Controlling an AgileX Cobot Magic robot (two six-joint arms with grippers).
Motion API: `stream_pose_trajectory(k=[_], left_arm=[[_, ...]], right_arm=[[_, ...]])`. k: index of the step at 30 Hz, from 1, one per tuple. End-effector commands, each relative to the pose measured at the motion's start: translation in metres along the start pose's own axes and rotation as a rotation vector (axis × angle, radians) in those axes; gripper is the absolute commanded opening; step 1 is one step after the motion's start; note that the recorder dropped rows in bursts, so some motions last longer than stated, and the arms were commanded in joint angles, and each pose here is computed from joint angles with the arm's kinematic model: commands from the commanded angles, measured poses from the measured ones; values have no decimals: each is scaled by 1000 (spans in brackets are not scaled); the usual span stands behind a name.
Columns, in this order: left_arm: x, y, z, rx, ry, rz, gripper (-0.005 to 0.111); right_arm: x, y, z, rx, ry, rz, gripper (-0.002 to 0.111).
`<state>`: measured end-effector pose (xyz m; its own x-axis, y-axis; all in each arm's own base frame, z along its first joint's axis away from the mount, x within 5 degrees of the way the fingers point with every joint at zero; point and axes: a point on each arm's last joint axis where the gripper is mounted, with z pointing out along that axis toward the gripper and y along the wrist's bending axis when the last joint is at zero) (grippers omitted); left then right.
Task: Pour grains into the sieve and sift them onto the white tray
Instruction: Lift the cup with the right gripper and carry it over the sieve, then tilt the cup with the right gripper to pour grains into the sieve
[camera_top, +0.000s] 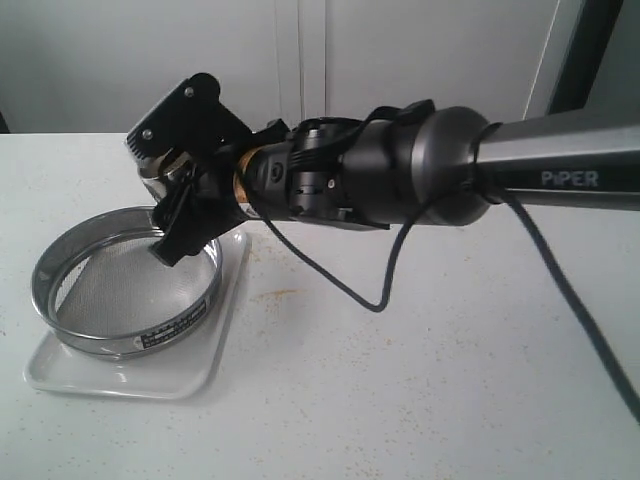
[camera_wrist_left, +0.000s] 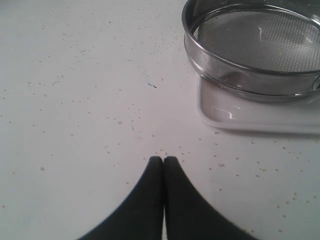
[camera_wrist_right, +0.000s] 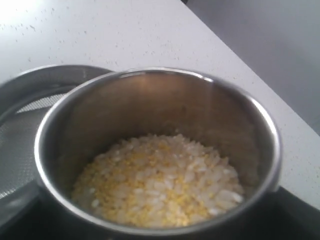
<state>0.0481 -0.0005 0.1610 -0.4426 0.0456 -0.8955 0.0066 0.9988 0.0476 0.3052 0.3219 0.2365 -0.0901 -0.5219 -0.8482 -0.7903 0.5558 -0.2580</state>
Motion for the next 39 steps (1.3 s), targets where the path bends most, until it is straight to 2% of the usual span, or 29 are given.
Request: stream_pose_trajectory(k=[1,5,10,16,20,29,39], left_arm=[[4,0,1,3,18,-9,0],[4,0,1,3,18,-9,0],[4,0,1,3,18,-9,0],[4,0,1,3,18,-9,0],[4,0,1,3,18,-9,0],[4,0,1,3,18,-9,0],[4,0,1,3,18,-9,0]], right_arm=[[-8,11,9,21,33,-75,0],[-10,14,20,51,72,-110,0],[-9,16,31,118,177,-233,0],[-9,11,45,179,239,-241,0],[-10,12,51,202,277,-301,0],[-15,31,63,223,360,-431,0],[-14,31,69,281,450,-435,0]])
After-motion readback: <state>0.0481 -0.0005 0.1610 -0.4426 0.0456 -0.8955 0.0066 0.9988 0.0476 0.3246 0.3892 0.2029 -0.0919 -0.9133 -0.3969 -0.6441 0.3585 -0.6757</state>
